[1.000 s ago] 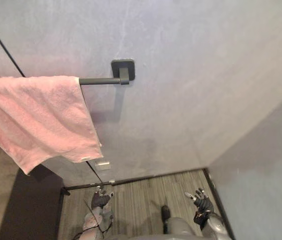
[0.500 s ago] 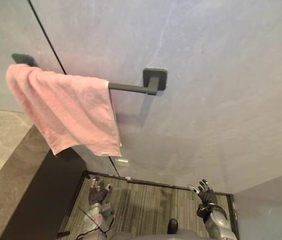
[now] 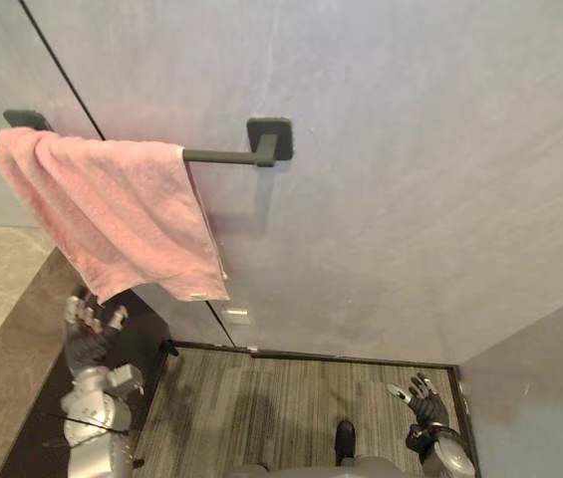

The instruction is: Organize washtable

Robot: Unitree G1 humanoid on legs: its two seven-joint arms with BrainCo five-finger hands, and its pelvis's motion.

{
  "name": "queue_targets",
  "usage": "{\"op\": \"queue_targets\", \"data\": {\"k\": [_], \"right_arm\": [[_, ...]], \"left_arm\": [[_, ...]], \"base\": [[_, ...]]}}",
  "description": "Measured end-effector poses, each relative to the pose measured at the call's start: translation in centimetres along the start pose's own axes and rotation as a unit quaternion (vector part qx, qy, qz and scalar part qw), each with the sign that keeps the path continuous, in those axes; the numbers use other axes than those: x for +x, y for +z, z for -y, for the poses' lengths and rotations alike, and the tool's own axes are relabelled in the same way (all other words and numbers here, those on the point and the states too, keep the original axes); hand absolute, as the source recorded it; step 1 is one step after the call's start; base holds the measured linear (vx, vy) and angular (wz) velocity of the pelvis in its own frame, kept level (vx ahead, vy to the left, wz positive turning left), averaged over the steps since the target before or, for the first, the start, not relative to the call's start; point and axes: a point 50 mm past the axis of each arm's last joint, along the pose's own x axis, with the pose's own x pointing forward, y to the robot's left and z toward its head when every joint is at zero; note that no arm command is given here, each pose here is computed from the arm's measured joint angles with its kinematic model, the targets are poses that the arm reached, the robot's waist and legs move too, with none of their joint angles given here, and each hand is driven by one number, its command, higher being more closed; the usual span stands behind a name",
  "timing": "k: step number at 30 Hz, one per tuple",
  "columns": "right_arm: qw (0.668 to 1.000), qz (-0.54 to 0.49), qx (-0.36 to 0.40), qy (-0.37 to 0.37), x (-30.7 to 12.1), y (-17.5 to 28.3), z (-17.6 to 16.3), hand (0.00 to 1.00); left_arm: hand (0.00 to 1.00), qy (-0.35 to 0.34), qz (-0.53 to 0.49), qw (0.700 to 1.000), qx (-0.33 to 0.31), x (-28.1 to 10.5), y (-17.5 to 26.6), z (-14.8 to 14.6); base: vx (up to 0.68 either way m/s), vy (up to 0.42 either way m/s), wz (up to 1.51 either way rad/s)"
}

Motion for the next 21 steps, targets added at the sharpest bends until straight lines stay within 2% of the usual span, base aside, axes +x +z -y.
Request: {"op": "queue_targets", "data": {"k": [6, 10, 21], "right_arm": [[0.999, -0.006, -0.029, 0.041, 0.0, -0.2, -0.9, 0.0], [0.998, -0.009, -0.042, 0.048, -0.1, -0.4, -1.1, 0.0], [0.997, -0.031, -0.062, 0.043, -0.4, -1.5, -0.7, 0.0]], "left_arm": [[0.0, 0.007, 0.094, 0.995, 0.022, 3.2, 4.1, -0.1], [0.0, 0.003, 0.155, 0.985, 0.081, 5.2, 7.2, 0.0], [0.0, 0.03, 0.185, 0.974, 0.127, 6.2, 8.4, 0.3]], "base": [[0.04, 0.017, -0.13], [0.06, 0.044, -0.16], [0.01, 0.024, -0.05]]}}
